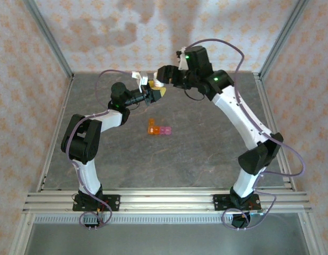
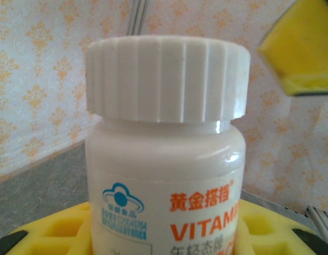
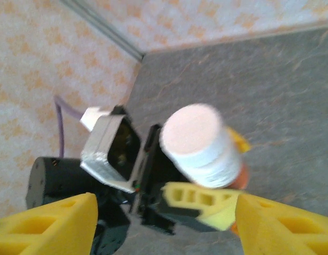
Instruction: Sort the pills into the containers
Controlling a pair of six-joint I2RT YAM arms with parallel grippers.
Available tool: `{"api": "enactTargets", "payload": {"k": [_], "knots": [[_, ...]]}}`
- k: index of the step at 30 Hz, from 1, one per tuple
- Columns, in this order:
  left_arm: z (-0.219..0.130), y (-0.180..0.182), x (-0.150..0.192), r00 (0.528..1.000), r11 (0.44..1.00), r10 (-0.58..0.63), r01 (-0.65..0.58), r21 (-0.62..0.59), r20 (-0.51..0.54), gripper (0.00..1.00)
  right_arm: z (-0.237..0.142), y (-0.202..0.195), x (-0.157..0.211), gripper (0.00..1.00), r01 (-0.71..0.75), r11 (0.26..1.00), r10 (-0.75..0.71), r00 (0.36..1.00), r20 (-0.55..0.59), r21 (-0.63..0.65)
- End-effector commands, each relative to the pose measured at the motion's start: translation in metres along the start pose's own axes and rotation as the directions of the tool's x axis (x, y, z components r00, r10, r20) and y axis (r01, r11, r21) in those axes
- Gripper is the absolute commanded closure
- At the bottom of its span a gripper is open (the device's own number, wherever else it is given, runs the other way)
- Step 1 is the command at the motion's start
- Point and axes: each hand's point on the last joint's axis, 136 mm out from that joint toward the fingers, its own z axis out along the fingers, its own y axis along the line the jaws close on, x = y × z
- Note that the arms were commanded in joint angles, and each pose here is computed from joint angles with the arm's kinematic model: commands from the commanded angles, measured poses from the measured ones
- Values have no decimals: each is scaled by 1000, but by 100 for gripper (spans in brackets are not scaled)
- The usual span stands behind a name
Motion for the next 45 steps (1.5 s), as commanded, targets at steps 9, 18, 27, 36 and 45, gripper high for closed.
{"api": "enactTargets", "payload": {"k": [9,18,27,36,45], "knots": [[-5,-8,-9,999,999,33,-34,20,21,100,-11,9,-28,14,269,956,-240,947,212,-119],[-4,-9,-11,999,999,25,-26,27,30,100,19,12,-29,16,249,954,-224,962,157,-164],[-4,-10,-13,999,999,28,-29,30,32,100,44,11,-16,18,248,954,-237,968,84,-167],[-4,-11,-13,999,999,27,-28,30,31,100,60,3,-8,30,237,961,-234,972,37,-145],[-5,-13,-16,999,999,33,-34,37,35,100,69,-4,-8,37,223,967,-222,975,22,-121]]}}
